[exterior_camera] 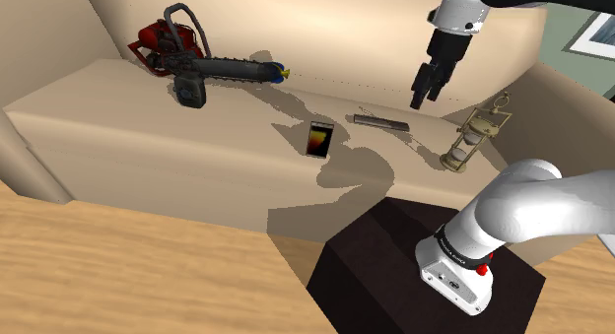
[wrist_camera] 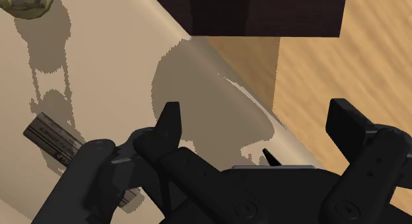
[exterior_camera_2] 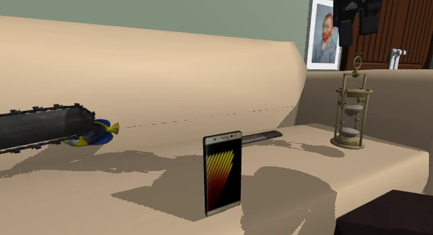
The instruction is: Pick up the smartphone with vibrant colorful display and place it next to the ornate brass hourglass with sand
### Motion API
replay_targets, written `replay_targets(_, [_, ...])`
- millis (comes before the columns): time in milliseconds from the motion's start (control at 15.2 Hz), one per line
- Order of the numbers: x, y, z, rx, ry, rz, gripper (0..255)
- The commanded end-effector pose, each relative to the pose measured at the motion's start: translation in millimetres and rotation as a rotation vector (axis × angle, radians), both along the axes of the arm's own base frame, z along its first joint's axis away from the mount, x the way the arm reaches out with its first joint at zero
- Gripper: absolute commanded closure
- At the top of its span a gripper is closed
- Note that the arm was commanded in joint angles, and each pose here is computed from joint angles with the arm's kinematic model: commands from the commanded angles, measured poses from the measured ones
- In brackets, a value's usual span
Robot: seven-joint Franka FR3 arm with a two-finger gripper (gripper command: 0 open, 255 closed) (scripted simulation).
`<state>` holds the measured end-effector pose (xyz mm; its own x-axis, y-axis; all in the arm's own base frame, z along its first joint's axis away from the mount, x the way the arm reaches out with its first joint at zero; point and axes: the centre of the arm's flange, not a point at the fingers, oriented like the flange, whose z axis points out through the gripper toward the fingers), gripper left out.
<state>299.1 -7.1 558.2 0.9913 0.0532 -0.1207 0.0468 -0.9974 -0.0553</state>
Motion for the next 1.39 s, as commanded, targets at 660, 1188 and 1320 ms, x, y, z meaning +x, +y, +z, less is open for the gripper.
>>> replay_targets(660, [77, 77, -68, -0.055, -0.051, -0.271, 0])
replay_targets(1188, [153, 118, -121, -0.099, -0.093, -0.488, 0])
replay_targets(1320, [174, 126, -134, -0.110, -0.103, -0.542, 0])
